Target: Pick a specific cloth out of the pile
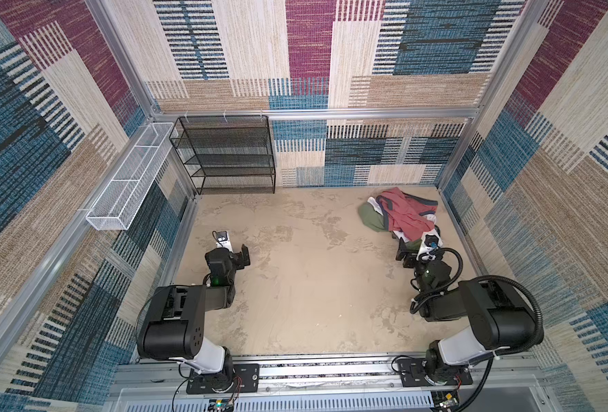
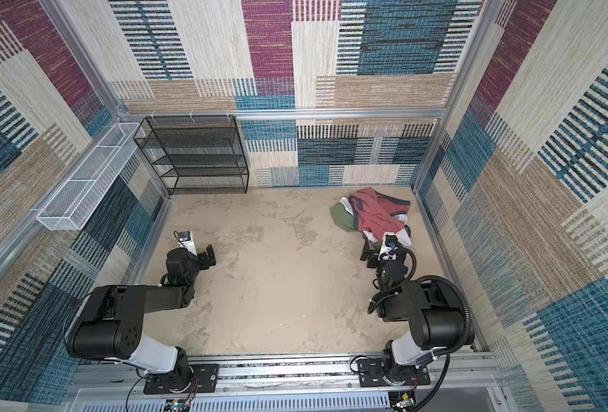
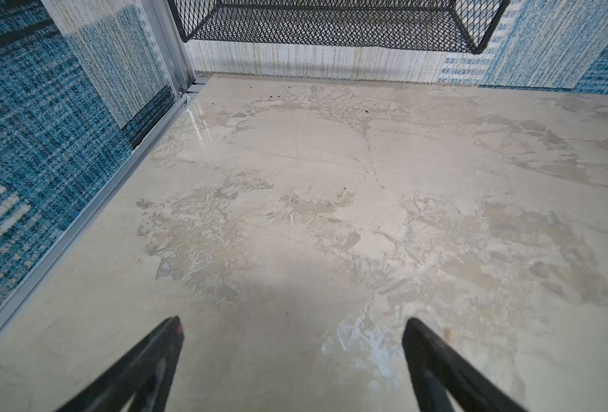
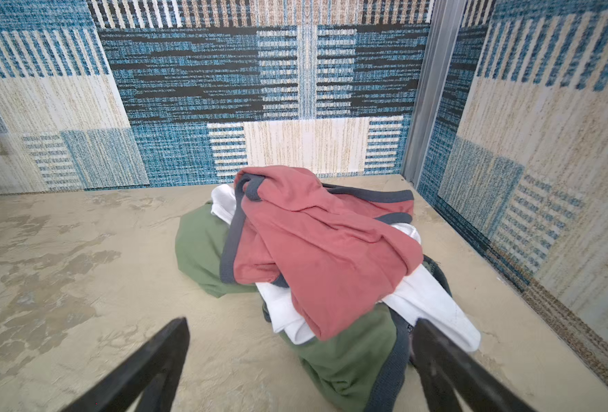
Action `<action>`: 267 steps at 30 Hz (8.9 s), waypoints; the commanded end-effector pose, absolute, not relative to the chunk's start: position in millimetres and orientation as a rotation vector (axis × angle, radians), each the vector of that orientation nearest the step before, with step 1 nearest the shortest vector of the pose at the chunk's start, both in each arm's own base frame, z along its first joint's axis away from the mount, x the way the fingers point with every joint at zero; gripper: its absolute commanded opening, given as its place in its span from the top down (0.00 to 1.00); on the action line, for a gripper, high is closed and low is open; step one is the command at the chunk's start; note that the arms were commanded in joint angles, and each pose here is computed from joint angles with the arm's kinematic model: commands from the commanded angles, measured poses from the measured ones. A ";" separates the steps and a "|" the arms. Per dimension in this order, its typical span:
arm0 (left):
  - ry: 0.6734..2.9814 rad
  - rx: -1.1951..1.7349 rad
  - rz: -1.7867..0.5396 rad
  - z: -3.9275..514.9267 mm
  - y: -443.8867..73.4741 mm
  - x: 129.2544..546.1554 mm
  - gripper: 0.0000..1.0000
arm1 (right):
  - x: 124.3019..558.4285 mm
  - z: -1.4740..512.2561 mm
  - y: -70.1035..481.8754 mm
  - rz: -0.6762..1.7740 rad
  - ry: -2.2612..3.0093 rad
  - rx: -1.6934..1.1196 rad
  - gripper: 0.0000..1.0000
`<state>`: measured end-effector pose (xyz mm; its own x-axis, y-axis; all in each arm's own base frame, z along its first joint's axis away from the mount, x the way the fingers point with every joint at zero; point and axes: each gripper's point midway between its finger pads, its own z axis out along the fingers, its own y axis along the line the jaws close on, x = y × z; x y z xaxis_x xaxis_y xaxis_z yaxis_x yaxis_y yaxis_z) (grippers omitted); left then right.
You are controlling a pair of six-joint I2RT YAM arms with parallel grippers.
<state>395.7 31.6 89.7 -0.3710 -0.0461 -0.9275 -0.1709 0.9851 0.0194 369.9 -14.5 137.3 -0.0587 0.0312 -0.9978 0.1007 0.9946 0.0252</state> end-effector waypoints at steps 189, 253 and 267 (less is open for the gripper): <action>2.149 -0.104 -0.346 219.9 -85.5 414.0 0.45 | 566.9 268.9 58.8 0.108 2.041 0.073 1.00; 2.217 -0.137 -0.278 278.9 -78.5 373.1 0.50 | 451.3 515.9 183.7 0.510 1.639 -0.297 1.00; 2.189 -0.200 -0.185 321.9 -48.6 313.6 0.49 | 409.4 512.6 335.2 0.797 1.576 -0.597 1.00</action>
<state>325.4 -58.0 325.4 -0.5587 -0.2035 -0.8040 -0.0301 0.9738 -0.2256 419.2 311.4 507.0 -0.1752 0.0503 -0.9833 -0.7074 0.6882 0.1612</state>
